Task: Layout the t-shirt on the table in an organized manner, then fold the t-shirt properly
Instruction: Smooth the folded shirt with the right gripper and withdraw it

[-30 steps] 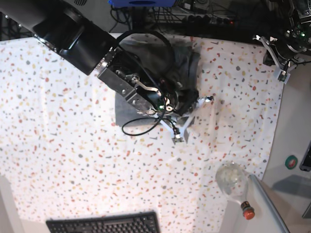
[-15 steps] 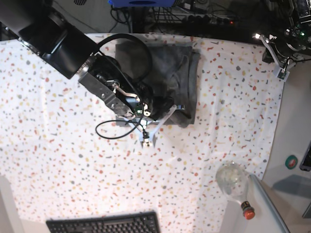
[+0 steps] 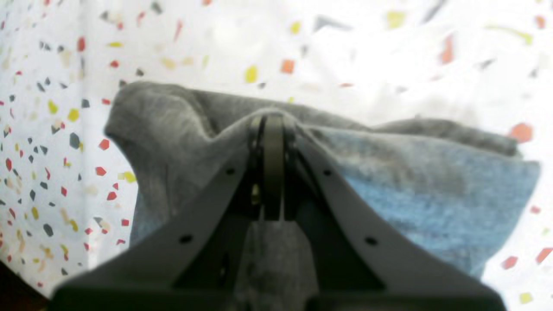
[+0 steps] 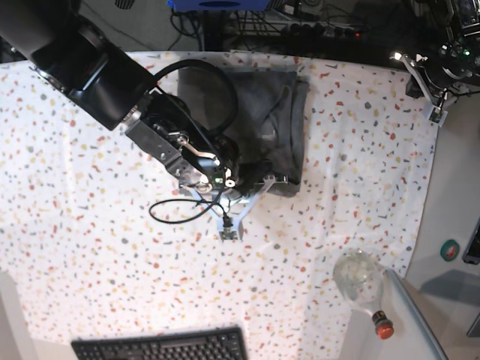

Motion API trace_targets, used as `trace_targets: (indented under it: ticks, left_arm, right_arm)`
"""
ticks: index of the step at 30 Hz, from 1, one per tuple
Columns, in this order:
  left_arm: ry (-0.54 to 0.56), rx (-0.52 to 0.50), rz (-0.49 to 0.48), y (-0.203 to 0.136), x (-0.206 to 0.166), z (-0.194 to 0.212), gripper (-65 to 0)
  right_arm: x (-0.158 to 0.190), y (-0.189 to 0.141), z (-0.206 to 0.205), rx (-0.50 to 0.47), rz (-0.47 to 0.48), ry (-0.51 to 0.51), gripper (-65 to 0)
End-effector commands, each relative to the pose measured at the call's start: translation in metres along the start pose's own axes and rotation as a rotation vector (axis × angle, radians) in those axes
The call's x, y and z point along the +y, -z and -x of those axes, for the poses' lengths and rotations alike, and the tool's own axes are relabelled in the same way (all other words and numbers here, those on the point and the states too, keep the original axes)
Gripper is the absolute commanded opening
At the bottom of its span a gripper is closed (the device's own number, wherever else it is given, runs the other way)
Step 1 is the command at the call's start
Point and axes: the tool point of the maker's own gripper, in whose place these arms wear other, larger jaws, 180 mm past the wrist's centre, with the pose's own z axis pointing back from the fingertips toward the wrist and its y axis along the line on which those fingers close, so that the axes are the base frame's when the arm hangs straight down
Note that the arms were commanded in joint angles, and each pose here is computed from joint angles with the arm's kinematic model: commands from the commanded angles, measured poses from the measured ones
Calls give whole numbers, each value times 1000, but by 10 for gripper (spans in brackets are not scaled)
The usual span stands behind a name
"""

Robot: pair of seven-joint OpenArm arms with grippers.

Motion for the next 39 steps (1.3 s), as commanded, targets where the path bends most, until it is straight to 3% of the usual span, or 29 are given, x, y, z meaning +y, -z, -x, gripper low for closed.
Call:
trace_targets:
  ticks: [1, 6, 12, 16, 21, 29, 34, 39]
  left_arm:
    - [15, -23, -14, -4, 8, -7, -650]
    - [14, -24, -16, -5, 8, -7, -650]
    - [15, -24, -14, -4, 8, -7, -650]
    - [16, -28, -14, -4, 8, -9, -650]
    - [14, -25, -22, -5, 11, -8, -650]
    - [22, -25, -15, -5, 9, -8, -650]
    - [30, 10, -9, -10, 11, 8, -650]
    - [-107, 40, -128, -26, 60, 38, -650]
  right_arm:
    - [24, -12, -26, -74, -68, -15, -650]
    - [23, -24, -16, -51, -76, 4, -650]
    - [14, 7, -4, -7, -20, -9, -650]
    - [24, 12, -10, -27, -46, -27, -650]
    - [48, -13, -12, -45, -143, -30, -650]
    - [25, 21, -7, -7, -24, -25, -650]
    - [51, -16, -4, -13, -146, -40, -650]
    - [42, -63, 44, 124, -148, 48, -650]
